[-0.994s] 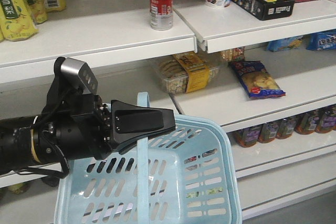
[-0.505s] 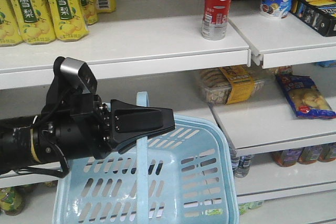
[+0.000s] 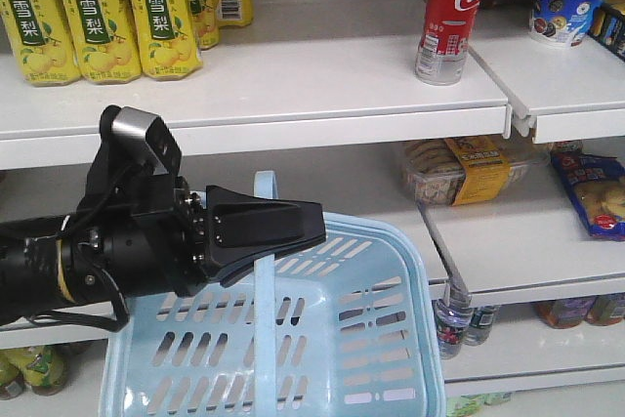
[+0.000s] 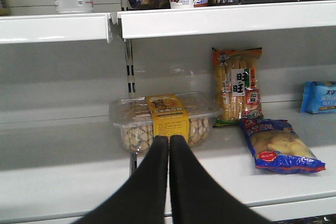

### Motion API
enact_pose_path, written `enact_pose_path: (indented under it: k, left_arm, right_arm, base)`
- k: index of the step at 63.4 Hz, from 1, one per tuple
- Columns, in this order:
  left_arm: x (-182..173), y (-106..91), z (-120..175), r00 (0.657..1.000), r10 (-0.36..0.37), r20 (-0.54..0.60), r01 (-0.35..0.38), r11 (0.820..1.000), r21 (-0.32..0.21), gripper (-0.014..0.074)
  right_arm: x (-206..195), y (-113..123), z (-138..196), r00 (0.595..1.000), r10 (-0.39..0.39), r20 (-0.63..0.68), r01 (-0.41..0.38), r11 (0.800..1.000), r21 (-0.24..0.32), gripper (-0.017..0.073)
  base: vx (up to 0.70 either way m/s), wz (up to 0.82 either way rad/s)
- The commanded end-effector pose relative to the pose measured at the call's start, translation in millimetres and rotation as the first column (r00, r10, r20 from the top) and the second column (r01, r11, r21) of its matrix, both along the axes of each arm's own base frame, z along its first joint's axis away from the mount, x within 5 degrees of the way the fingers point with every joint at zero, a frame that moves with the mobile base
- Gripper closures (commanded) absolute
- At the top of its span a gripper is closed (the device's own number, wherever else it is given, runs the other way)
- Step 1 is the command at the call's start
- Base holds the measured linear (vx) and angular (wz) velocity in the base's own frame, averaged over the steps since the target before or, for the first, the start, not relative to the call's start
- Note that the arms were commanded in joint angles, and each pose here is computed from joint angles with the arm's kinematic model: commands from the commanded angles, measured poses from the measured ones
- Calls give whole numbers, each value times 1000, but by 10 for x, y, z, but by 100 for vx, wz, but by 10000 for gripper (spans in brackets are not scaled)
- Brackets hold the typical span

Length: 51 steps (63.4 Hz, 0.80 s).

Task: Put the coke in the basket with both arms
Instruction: 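Drive up to the shelf with the red Coca-Cola bottle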

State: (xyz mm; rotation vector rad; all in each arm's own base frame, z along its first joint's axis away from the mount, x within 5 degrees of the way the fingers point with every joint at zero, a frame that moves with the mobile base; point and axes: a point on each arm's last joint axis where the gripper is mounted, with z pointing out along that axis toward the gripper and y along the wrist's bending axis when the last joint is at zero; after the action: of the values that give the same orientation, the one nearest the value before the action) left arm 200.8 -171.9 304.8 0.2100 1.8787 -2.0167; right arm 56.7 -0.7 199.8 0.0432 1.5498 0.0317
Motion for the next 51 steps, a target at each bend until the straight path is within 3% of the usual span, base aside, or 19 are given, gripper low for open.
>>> enact_pose_path:
  k: [1,51]
  left_arm:
    - [-163,32,324,988,-129,88,145,968,-204,601]
    - [-163,32,324,988,-129,88,145,968,-204,601]
  right_arm:
    - [-8,5,20,998,2,68,-2,1000,-12,564]
    - [-8,5,20,998,2,68,-2,1000,-12,564]
  base:
    - [2,5]
    - [2,2]
